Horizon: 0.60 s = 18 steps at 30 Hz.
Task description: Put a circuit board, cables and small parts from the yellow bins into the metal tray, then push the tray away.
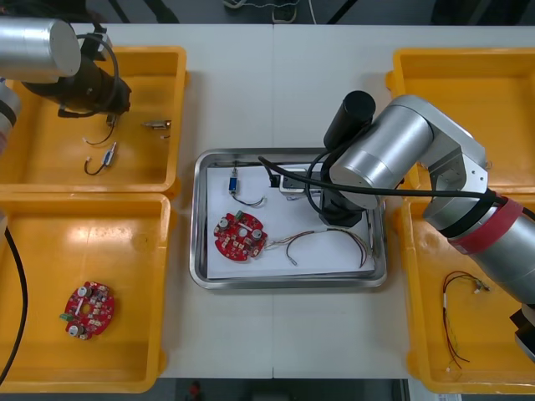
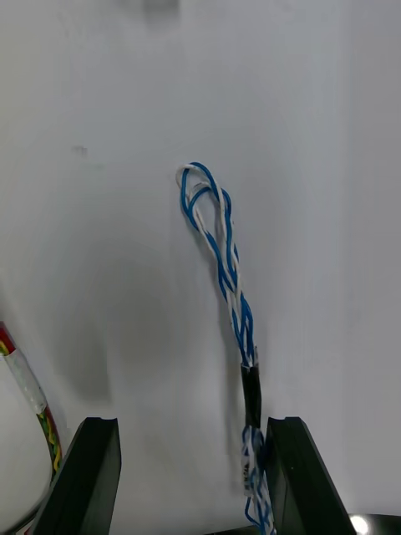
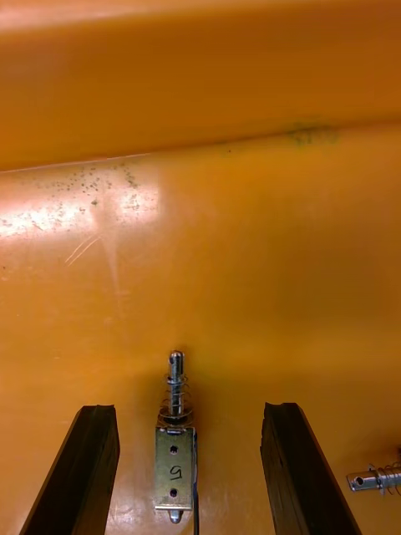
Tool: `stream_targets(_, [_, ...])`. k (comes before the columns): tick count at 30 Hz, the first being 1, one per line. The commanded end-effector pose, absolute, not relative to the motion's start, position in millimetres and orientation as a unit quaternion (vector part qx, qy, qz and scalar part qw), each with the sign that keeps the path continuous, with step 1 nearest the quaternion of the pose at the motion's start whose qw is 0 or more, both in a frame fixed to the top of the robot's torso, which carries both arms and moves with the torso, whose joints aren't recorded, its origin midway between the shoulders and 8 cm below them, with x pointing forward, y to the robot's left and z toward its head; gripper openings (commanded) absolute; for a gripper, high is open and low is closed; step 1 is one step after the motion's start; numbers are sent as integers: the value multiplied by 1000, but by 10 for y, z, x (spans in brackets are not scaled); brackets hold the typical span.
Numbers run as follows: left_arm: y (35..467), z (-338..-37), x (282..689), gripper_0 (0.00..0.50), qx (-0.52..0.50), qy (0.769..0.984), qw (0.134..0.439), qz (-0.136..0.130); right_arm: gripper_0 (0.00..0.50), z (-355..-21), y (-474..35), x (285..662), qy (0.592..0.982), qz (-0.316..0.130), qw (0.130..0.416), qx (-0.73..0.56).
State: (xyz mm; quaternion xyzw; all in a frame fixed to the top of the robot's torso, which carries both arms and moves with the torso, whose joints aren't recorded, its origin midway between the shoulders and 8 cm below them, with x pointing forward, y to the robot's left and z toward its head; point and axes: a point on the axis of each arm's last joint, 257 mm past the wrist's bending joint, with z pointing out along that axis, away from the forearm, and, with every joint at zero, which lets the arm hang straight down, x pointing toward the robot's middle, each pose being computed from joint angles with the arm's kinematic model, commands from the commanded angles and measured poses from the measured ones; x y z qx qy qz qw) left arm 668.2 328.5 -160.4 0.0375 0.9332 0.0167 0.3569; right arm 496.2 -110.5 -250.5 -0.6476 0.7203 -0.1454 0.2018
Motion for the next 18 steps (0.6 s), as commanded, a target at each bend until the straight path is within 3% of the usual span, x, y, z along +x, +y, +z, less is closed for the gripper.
stream_targets(1, [3206,-1620,6697,500,94,927,361,32,500,-2359,-919,4895,717,-136,223,-646])
stream_targets(12, [3312,-1725,6643,500,95,930,352,40,500,-2290,-928,4880,717,-141,224,-645])
stream_targets(18, [3338,-1841,6593,500,96,933,344,39,500,-2097,-975,4816,717,-149,224,-643])
